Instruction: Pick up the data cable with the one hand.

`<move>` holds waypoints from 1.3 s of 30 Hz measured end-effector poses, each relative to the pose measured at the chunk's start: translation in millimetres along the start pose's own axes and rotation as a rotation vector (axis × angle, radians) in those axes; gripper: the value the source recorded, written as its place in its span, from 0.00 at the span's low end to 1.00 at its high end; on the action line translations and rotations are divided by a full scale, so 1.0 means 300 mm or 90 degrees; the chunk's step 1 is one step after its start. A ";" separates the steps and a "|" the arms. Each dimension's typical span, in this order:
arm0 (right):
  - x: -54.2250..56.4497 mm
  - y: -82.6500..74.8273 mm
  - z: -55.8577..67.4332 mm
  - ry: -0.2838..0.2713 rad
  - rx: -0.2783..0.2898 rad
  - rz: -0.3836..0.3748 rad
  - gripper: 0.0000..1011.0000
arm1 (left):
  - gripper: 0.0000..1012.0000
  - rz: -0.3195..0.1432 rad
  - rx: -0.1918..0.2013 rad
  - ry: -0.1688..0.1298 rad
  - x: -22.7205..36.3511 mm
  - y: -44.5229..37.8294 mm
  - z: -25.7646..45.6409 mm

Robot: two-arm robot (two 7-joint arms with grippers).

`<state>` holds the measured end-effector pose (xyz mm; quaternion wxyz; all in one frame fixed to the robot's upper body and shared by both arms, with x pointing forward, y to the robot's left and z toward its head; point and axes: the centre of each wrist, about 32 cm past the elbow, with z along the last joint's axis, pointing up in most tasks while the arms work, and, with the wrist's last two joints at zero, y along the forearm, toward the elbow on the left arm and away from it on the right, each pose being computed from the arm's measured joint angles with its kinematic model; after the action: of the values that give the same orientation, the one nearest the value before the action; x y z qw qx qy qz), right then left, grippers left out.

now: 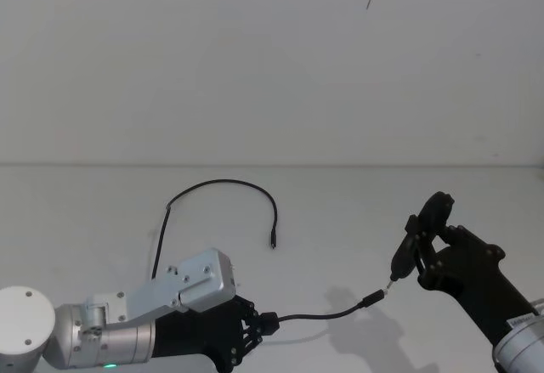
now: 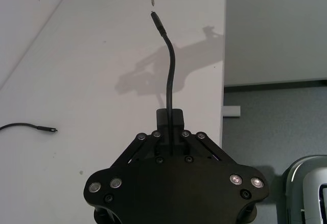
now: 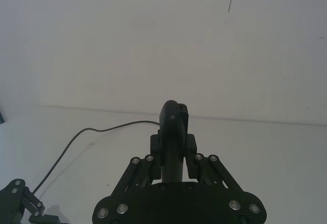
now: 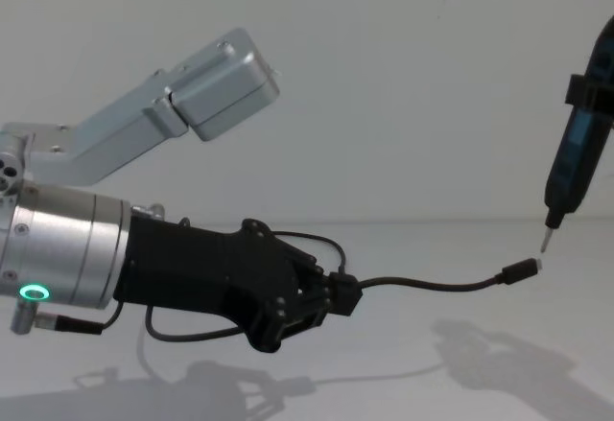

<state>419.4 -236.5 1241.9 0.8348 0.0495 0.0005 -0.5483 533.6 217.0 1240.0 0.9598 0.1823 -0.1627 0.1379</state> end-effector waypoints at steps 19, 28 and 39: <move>0.009 0.006 -0.029 0.012 -0.001 -0.003 0.26 | 0.04 0.000 0.000 0.000 0.000 0.000 0.000; 0.015 0.009 -0.036 0.016 0.001 -0.003 0.26 | 0.04 0.000 0.000 0.000 0.000 0.000 0.000; 0.022 0.009 -0.041 0.020 0.005 -0.002 0.26 | 0.04 0.000 0.000 0.000 0.000 0.000 0.000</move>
<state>425.4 -240.6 1229.7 0.8334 0.0615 0.0114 -0.5491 533.6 217.0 1240.0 0.9598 0.1823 -0.1627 0.1379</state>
